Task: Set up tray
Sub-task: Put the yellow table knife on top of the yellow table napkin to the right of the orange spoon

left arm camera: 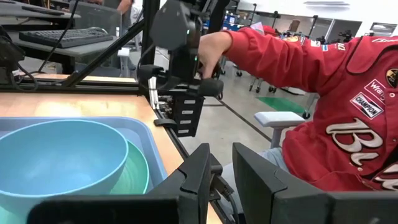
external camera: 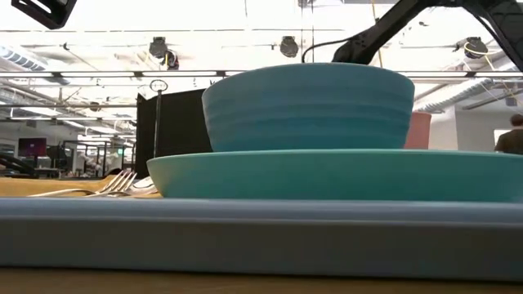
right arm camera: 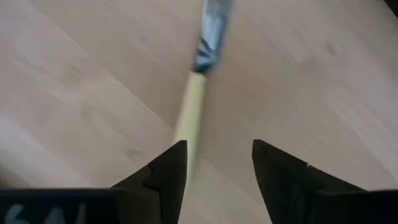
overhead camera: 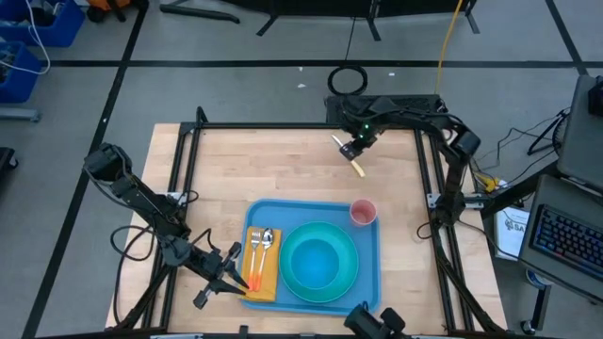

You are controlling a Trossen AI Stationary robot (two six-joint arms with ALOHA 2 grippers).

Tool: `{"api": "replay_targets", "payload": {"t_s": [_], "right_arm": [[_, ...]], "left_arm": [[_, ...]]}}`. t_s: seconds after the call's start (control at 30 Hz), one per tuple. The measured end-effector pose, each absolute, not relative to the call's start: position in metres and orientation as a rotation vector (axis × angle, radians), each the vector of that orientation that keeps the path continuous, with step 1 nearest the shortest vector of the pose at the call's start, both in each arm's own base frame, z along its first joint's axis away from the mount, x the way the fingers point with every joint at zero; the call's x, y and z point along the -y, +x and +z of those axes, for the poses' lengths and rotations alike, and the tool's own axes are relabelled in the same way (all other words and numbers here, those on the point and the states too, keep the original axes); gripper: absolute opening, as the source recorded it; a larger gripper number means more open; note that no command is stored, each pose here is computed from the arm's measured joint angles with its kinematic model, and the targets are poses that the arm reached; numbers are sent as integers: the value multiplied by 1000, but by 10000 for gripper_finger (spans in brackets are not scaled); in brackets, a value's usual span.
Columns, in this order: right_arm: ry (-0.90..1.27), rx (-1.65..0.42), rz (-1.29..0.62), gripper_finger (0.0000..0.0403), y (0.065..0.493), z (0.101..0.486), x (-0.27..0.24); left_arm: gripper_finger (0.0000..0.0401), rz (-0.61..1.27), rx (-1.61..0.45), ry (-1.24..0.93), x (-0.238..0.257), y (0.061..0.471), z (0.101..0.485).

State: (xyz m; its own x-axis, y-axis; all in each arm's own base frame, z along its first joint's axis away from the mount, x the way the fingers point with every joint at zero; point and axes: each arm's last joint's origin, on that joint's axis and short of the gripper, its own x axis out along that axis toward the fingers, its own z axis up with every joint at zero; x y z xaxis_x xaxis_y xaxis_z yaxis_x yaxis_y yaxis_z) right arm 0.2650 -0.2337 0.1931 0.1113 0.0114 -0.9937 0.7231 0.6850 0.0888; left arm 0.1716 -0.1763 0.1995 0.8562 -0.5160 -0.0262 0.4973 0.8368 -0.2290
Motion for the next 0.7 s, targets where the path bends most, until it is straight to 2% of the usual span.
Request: {"api": "replay_targets", "payload": {"t_s": [0.13,0.7], "right_arm": [[676,-1430,-569,174,265,183,234],[682,-1437,-482,174,273,175,226]], "left_arm": [[72,-537,-89,-218,176,172,199],[72,-537,-90,-219,176,172,199]]}}
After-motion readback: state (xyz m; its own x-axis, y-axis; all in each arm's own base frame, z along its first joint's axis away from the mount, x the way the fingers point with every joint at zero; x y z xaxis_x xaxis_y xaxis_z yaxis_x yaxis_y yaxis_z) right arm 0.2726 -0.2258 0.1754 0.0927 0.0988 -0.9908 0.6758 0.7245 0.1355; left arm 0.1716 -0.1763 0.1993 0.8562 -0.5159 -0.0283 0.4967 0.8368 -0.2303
